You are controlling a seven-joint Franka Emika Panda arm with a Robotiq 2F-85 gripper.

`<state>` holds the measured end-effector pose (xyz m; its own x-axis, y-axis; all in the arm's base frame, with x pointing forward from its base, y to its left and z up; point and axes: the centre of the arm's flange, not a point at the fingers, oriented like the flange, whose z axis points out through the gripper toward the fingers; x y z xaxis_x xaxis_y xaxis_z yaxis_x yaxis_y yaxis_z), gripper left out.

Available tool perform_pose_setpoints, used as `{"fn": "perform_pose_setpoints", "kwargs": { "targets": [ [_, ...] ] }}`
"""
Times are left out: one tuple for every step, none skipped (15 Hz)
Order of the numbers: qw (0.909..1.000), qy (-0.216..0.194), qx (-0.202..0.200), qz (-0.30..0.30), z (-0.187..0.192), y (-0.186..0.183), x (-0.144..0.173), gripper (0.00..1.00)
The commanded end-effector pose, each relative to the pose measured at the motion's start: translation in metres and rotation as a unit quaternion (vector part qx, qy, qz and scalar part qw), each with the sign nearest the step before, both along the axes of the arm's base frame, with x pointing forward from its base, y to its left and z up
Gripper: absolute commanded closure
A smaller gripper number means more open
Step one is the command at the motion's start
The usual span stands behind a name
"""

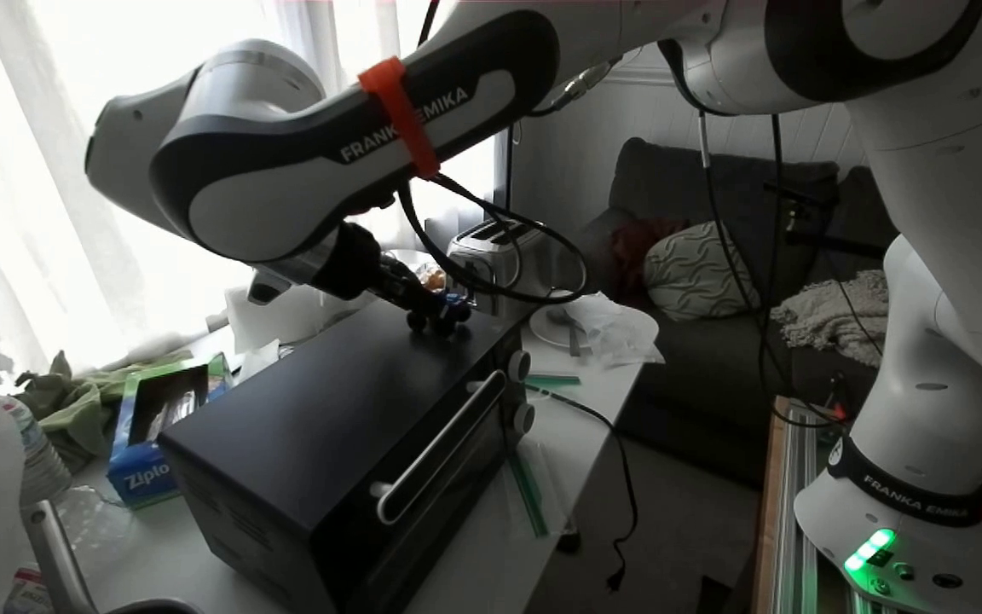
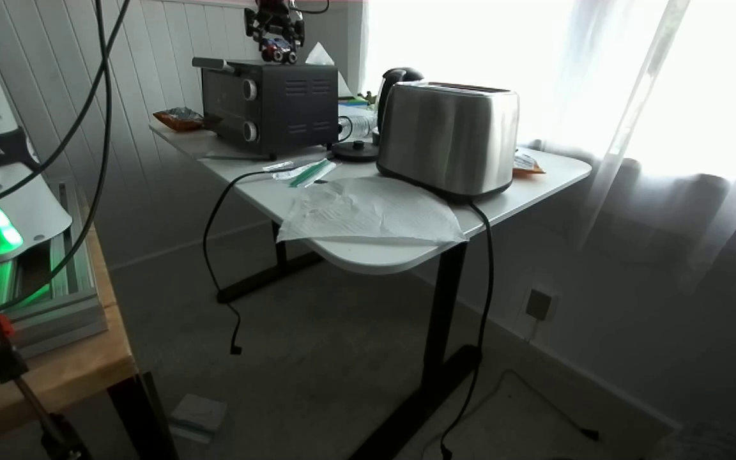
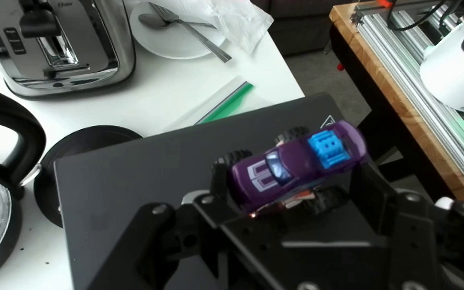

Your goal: Flip the toy car on top of the oven and then move it onto the tabletop next to the toaster

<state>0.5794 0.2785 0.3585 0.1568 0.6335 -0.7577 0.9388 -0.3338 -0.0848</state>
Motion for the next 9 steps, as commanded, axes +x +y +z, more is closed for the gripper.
{"fn": "perform_pose_setpoints", "kwargs": {
  "targets": [
    [0.9995, 0.004, 0.028, -0.009, -0.007, 0.0, 0.008, 0.48],
    [0.9994, 0.002, 0.033, -0.009, -0.005, -0.001, 0.009, 0.06],
    [0.9993, 0.002, 0.035, -0.009, -0.004, -0.002, 0.009, 0.04],
    [0.9991, 0.004, 0.041, -0.009, -0.003, -0.003, 0.01, 0.0],
    [0.9988, 0.004, 0.047, -0.013, -0.001, -0.005, 0.011, 0.0],
    [0.9985, 0.004, 0.052, -0.015, 0.0, -0.007, 0.012, 0.0],
    [0.998, 0.002, 0.059, -0.02, 0.004, -0.009, 0.013, 0.0],
    [0.9975, 0.003, 0.067, -0.022, 0.009, -0.011, 0.013, 0.0],
    [0.9971, 0.0, 0.072, -0.023, 0.013, -0.014, 0.014, 0.0]
  ]
}}
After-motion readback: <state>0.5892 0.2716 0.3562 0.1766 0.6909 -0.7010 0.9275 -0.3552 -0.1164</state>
